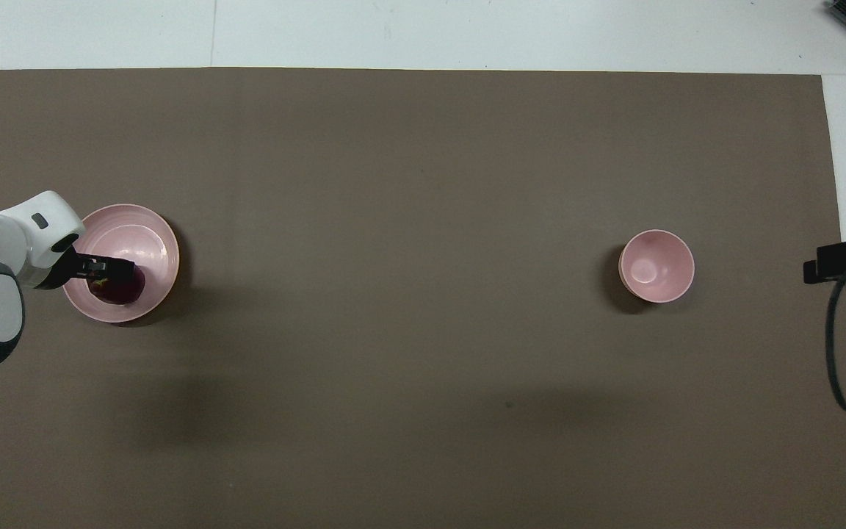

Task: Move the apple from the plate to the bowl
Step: 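Reach the left gripper down into the pink bowl and grasp the apple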

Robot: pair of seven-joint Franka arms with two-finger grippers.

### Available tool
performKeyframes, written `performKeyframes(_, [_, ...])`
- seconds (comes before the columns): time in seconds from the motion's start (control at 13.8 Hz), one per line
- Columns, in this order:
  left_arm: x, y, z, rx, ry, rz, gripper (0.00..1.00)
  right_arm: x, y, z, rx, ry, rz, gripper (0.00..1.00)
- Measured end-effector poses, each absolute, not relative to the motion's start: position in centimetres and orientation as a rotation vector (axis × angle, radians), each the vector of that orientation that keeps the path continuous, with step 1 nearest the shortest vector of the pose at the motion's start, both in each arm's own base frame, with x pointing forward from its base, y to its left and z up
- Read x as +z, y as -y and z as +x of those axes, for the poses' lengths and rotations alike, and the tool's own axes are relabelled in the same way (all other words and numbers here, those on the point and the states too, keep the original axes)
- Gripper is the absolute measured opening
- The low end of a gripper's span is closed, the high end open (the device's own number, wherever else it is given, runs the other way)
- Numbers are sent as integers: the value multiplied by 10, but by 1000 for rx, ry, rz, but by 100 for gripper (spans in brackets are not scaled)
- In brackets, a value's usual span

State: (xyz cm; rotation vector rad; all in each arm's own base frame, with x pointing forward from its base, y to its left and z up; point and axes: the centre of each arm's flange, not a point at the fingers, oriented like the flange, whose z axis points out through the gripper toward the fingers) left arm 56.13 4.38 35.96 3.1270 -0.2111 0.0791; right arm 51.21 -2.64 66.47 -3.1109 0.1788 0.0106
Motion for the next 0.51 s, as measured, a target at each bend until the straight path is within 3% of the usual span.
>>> performKeyframes(0.51, [347, -40, 560, 130, 221, 3120, 100, 664, 26, 511, 19, -179, -3111, 100])
